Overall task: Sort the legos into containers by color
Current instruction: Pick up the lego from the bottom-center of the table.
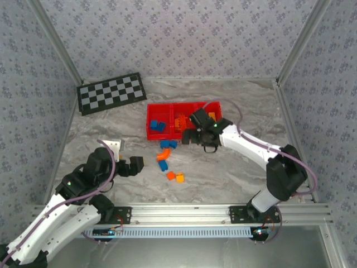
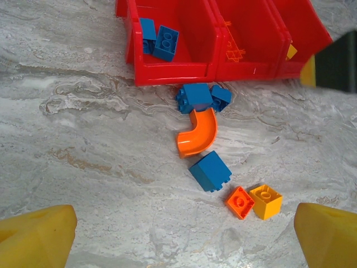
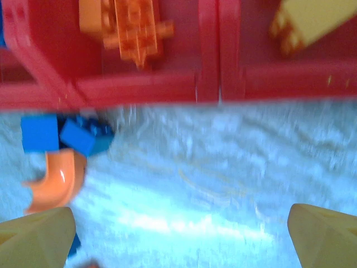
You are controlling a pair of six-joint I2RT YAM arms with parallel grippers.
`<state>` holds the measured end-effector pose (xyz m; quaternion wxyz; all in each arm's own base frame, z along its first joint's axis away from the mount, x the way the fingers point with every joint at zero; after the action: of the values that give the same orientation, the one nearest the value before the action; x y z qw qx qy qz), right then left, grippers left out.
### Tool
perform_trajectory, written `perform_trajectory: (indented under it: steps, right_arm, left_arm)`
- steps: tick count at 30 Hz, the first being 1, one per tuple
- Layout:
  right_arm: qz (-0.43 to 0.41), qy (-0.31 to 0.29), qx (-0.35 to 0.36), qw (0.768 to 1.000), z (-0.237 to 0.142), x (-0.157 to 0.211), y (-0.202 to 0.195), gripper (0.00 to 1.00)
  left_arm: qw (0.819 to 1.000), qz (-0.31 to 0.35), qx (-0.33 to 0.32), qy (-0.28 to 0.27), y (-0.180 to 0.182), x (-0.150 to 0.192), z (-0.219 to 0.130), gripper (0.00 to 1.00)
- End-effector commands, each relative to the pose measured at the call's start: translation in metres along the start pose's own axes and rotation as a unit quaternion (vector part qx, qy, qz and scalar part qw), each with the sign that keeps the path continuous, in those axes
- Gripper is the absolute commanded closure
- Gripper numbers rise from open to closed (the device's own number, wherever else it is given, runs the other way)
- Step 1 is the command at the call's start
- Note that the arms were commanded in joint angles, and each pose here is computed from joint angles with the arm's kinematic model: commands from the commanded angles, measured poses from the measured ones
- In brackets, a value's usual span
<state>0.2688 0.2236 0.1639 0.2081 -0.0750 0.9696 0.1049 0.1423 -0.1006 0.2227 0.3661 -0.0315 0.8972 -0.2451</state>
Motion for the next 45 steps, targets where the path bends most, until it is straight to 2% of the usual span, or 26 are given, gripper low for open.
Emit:
perform_trajectory:
  steps: [1, 7, 12, 17, 23, 33, 38, 45]
  right_arm:
    - [0.019, 0.016, -0.018, 1.0, -0.004, 0.032, 0.012, 0.0]
    - [0.008, 0.053, -0.014, 0.998, 0.001, 0.089, 0.038, 0.0]
    - [-0.003, 0.062, -0.01, 0.998, 0.005, 0.118, 0.059, 0.0]
    - [-0.038, 0.083, 0.005, 0.996, 0.016, 0.135, 0.079, 0.07]
    - [-0.081, 0.092, 0.044, 0.992, 0.022, 0.14, 0.088, 0.15]
    - [-0.095, 0.103, 0.072, 0.987, 0.033, 0.141, 0.082, 0.45]
    - [-0.098, 0.102, 0.073, 0.987, 0.035, 0.14, 0.081, 0.49]
    - [-0.102, 0.097, 0.064, 0.988, 0.038, 0.135, 0.086, 0.48]
  left_arm:
    - [1.0, 0.001, -0.006, -0.003, 0.0, -0.002, 0.001, 0.0]
    - [1.0, 0.002, -0.009, 0.003, -0.001, -0.001, 0.003, 0.0]
    - [1.0, 0.003, -0.006, 0.003, -0.002, -0.001, 0.003, 0.0]
    - [1.0, 0.003, -0.001, 0.006, -0.003, -0.001, 0.003, 0.0]
    - [1.0, 0.003, 0.003, 0.005, -0.004, -0.001, 0.002, 0.0]
    - [1.0, 0.003, 0.006, 0.003, -0.004, -0.001, 0.001, 0.0]
    - [1.0, 0.003, 0.005, 0.003, -0.004, -0.001, 0.001, 0.0]
    - [1.0, 0.003, 0.002, 0.003, -0.003, -0.001, 0.002, 0.0]
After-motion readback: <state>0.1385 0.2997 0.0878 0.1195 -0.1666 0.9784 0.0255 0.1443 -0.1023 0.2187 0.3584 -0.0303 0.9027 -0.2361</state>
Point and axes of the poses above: each hand's point on the last joint's axis, 136 mm out from that joint toward the fingers, its own z axis out along the fingers, its own y axis along the line the jaws close on, x = y × z, the point moved 5 cm from there along -z, back along the fingers, and after that the axes turned 9 degrees about -z, right-handed, at the moved point
